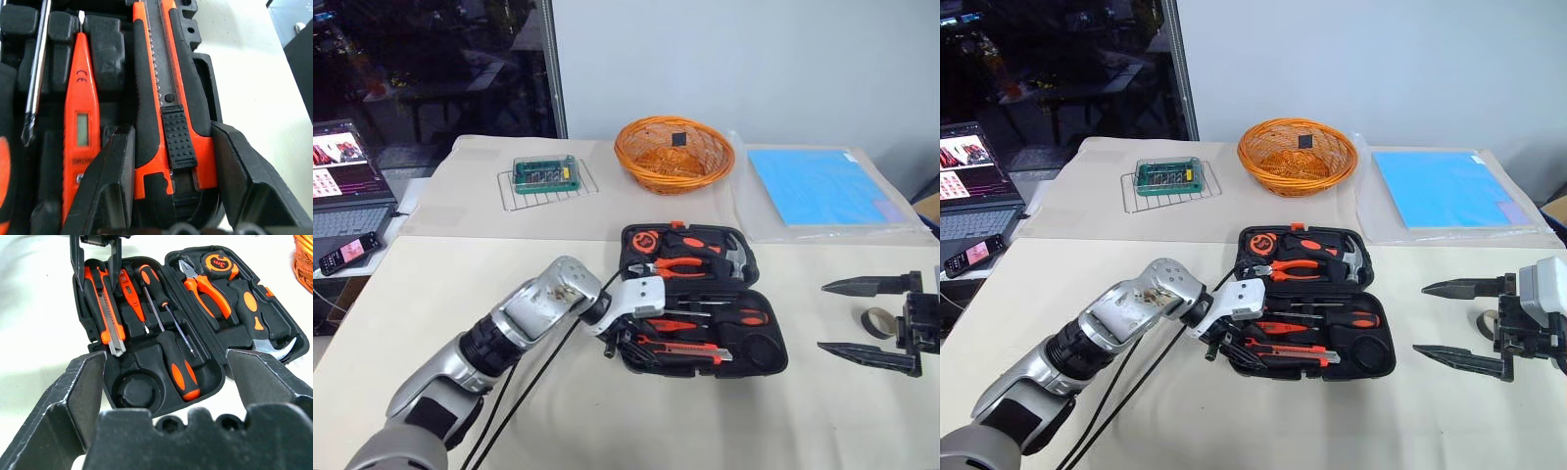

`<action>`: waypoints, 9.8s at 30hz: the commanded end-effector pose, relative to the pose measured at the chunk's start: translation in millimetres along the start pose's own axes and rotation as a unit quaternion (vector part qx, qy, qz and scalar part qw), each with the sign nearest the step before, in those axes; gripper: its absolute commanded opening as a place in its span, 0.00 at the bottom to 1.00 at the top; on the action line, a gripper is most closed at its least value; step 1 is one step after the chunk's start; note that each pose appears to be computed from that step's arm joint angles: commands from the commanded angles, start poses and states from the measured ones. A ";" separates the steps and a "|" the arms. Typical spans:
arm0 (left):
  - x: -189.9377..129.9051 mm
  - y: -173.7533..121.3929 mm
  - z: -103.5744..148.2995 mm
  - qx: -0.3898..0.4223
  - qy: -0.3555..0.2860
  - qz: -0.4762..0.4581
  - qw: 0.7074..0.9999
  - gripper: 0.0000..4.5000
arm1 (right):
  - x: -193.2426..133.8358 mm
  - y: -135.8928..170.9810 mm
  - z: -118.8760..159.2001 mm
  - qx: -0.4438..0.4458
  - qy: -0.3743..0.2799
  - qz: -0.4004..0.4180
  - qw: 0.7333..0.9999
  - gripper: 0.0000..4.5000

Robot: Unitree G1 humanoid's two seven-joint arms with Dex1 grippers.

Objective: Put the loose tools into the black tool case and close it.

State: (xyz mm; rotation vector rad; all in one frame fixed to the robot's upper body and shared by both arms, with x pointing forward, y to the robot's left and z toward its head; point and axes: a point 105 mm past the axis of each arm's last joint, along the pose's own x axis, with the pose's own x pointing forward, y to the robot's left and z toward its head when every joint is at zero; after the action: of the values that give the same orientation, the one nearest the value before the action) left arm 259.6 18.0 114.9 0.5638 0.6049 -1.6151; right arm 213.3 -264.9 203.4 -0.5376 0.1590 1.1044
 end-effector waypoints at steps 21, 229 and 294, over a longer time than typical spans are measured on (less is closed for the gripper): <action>-0.6 -13.1 -8.0 -0.010 -0.142 -0.010 0.990 0.01 | -1.6 3.0 9.7 -0.015 0.001 -0.001 1.000 1.00; -115.7 73.6 -9.6 -0.042 -0.295 0.429 0.853 0.01 | 132.3 -111.5 37.4 0.126 -0.164 -0.245 0.947 0.01; -64.1 20.0 -22.6 0.023 -0.123 0.101 0.987 0.57 | 156.1 19.2 -16.4 0.170 0.001 -0.130 0.977 0.86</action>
State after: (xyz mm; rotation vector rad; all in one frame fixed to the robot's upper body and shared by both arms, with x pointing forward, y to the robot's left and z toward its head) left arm 286.1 74.7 144.6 0.4154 0.2885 -1.4864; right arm 264.9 -142.5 114.1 -0.2195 0.3217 0.8114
